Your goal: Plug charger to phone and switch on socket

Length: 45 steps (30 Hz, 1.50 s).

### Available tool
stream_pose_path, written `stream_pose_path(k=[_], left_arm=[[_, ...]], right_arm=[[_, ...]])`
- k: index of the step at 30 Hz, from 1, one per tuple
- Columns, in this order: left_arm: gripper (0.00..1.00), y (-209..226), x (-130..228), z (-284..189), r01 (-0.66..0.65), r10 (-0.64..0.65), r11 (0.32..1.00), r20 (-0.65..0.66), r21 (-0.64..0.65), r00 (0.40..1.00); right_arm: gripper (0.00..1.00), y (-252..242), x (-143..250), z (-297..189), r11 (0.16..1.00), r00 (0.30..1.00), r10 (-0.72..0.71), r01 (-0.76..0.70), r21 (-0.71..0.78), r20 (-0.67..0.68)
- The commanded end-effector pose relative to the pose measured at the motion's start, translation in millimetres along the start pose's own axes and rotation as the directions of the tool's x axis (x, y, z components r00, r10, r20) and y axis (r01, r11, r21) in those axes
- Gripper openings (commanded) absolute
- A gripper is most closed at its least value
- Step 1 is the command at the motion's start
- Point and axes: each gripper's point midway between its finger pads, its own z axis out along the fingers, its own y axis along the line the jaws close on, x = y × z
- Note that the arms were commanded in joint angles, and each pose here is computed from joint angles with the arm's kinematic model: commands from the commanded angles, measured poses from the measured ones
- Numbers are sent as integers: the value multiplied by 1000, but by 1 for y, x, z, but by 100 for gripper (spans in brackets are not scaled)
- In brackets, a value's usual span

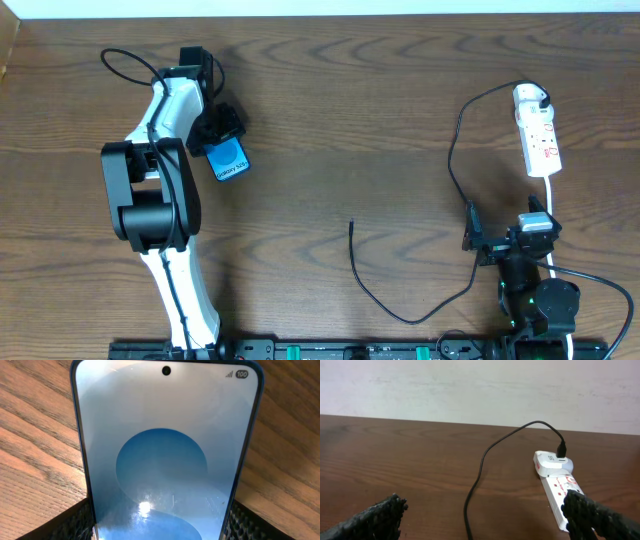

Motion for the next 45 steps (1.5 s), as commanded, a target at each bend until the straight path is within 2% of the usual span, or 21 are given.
stream_pose_path(k=[1, 22, 28, 32, 37, 45], left_arm=[[7, -2, 5, 5, 12, -11, 1000, -30, 17, 999], [7, -11, -9, -59, 1, -9, 996, 94, 90, 996], [7, -34, 0, -72, -13, -1, 973, 58, 229, 998], [8, -64, 11, -85, -19, 22, 916, -1, 400, 1000], [7, -103, 30, -110, 24, 62, 780, -115, 626, 991], [7, -130, 50, -144, 258, 34, 621, -354, 740, 935]], right_arm=[[99, 0, 0, 0, 1000, 1000, 14, -14, 2, 3], [99, 0, 0, 0, 1000, 1000, 14, -14, 2, 3], [99, 0, 0, 0, 1000, 1000, 14, -14, 2, 3], [99, 0, 0, 0, 1000, 1000, 14, -14, 2, 3], [99, 0, 0, 0, 1000, 1000, 14, -14, 2, 3], [99, 0, 0, 0, 1000, 1000, 14, -14, 2, 3]])
